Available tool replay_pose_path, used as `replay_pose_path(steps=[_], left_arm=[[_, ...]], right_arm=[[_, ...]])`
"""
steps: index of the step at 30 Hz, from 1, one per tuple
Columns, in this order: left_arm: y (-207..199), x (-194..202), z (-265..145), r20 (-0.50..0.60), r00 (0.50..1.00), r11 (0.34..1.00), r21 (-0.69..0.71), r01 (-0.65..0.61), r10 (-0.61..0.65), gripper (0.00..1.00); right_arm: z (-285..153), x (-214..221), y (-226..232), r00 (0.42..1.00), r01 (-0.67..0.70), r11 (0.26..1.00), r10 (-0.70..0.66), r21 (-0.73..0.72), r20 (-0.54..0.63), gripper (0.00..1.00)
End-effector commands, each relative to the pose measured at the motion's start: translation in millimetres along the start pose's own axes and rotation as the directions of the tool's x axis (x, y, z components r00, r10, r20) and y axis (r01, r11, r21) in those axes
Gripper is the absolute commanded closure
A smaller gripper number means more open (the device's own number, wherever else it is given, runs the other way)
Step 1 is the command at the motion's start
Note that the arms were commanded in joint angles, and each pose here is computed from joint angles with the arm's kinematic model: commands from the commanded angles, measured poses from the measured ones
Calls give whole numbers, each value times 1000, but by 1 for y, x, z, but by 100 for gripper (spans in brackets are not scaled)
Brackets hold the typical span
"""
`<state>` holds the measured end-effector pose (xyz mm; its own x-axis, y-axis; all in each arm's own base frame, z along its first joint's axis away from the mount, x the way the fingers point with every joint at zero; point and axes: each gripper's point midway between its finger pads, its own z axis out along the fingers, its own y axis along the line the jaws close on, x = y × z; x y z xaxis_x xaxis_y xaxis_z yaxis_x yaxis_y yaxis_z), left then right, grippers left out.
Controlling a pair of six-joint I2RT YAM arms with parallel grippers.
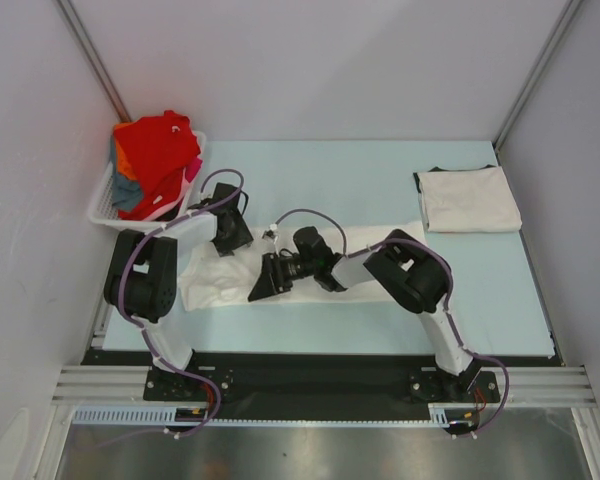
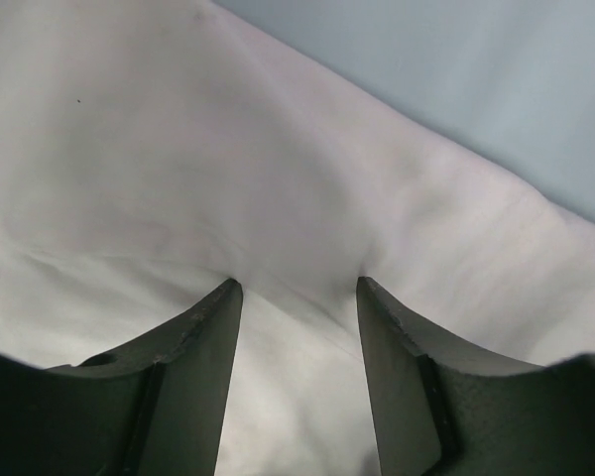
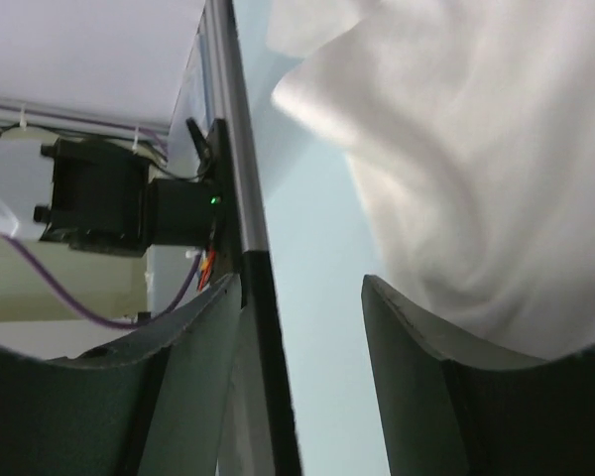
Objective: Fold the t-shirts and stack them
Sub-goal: Fold the tshirt
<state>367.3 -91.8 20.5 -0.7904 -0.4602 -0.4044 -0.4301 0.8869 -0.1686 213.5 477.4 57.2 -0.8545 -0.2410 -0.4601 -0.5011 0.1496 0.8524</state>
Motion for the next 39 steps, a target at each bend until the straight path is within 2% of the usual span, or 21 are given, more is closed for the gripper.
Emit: replay_pose_path(steps=[1, 5, 9, 10, 12, 13, 15, 18, 21, 26, 33, 39], left_arm=[[8, -4, 5, -4, 1000, 1000, -26, -16, 16, 44], [8, -6, -2, 12, 1000, 1000, -17, -11, 11, 44], [4, -10, -26, 61, 998, 999, 32, -7, 5, 44], [3, -10, -32, 74, 997, 999, 44, -5, 2, 44], [3, -6, -41, 90, 996, 997, 76, 11, -18, 44], [1, -10, -55, 120, 992, 994, 107, 19, -32, 43], [9, 0, -61, 122, 991, 993, 115, 38, -52, 43], [21, 11, -73, 146, 986, 989, 131, 62, -81, 43], [34, 23, -86, 169, 979, 983, 162, 82, -110, 43], [38, 42, -109, 205, 969, 953, 293, 74, -139, 41], [57, 79, -106, 206, 965, 928, 366, 76, -160, 40], [55, 85, -103, 251, 954, 900, 434, 39, -163, 38]], right_arm=[[-17, 12, 52, 996, 78, 990, -82, -122, -27, 43], [-33, 13, 70, 996, 93, 991, -94, -91, -2, 42], [-40, 4, 60, 997, 63, 995, -67, 74, 48, 43], [-42, 0, 49, 996, 39, 987, -51, 155, 79, 46], [-45, -9, 54, 991, 53, 976, -78, 211, 111, 50], [-45, -8, 40, 989, 36, 947, -79, 318, 122, 53], [-42, -13, 36, 986, 50, 908, -111, 415, 124, 53], [-35, -13, 30, 983, 40, 868, -122, 495, 134, 52], [-42, -12, 10, 980, -50, 837, -63, 545, 186, 53], [-60, -11, -13, 972, -157, 826, 31, 542, 234, 53], [-72, -5, -33, 962, -240, 807, 122, 540, 244, 54], [-77, -6, -49, 956, -272, 794, 158, 544, 248, 57]])
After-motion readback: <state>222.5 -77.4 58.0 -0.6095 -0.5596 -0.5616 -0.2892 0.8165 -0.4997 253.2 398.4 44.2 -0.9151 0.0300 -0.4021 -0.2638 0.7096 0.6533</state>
